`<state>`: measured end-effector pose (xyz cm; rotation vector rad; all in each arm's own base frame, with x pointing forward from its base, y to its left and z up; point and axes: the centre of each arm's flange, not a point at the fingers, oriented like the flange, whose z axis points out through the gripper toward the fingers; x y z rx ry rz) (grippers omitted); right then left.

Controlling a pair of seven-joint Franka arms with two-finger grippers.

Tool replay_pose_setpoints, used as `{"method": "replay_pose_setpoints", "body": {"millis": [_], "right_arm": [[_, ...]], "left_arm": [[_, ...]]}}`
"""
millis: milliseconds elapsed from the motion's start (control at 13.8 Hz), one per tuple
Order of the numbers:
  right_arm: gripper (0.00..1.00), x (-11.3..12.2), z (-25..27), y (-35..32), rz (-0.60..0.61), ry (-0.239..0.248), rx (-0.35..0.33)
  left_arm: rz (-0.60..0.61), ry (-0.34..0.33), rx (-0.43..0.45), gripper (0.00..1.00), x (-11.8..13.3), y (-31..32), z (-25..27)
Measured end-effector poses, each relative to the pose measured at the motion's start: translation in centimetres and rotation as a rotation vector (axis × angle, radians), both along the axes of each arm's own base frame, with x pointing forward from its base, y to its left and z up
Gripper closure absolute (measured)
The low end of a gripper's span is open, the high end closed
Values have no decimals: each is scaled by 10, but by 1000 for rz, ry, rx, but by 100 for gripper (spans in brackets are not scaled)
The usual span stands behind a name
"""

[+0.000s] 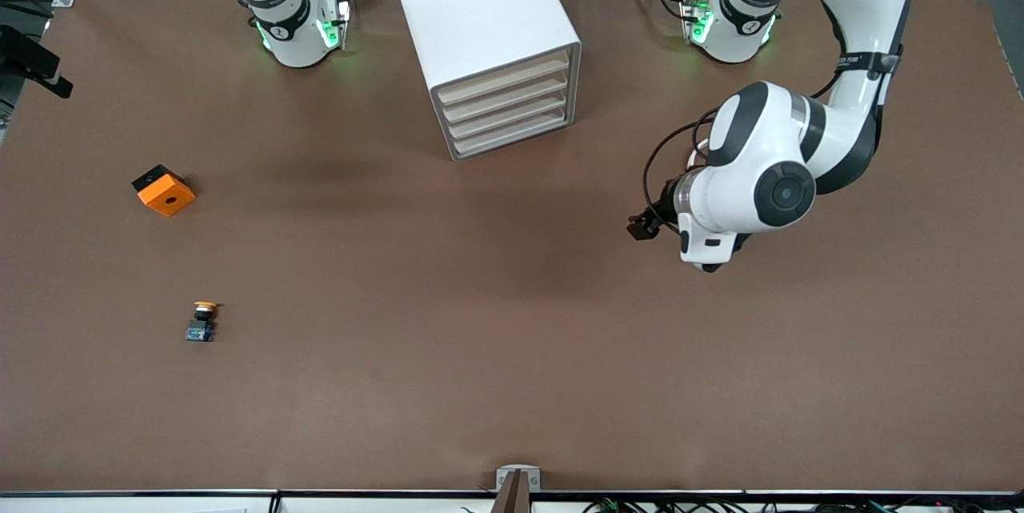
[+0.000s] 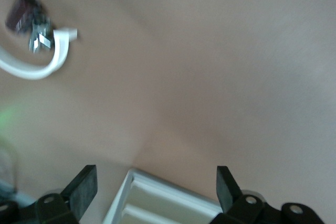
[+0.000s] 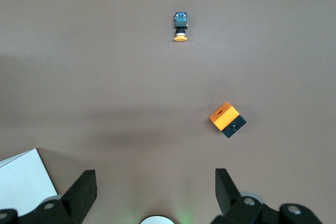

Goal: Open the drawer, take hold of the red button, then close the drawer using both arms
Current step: 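Grasp the top drawer's front edge with the left gripper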

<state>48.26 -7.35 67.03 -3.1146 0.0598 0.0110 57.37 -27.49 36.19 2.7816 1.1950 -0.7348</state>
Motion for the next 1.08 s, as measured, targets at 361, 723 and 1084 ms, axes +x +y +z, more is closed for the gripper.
{"method": "replay_pose_setpoints", "body": {"millis": [361,723,1084], "right_arm": [[0,1,0,0,-1,-1,0],[0,2,1,0,-1,-2,-1],[0,8,-8,-1,-1,13,-1]], "left_arm": [[215,334,-33,0,-13,-25,-57],[380,710,124,0,-33,-39,-96],[364,912,192,0,-62,-66,-119]]}}
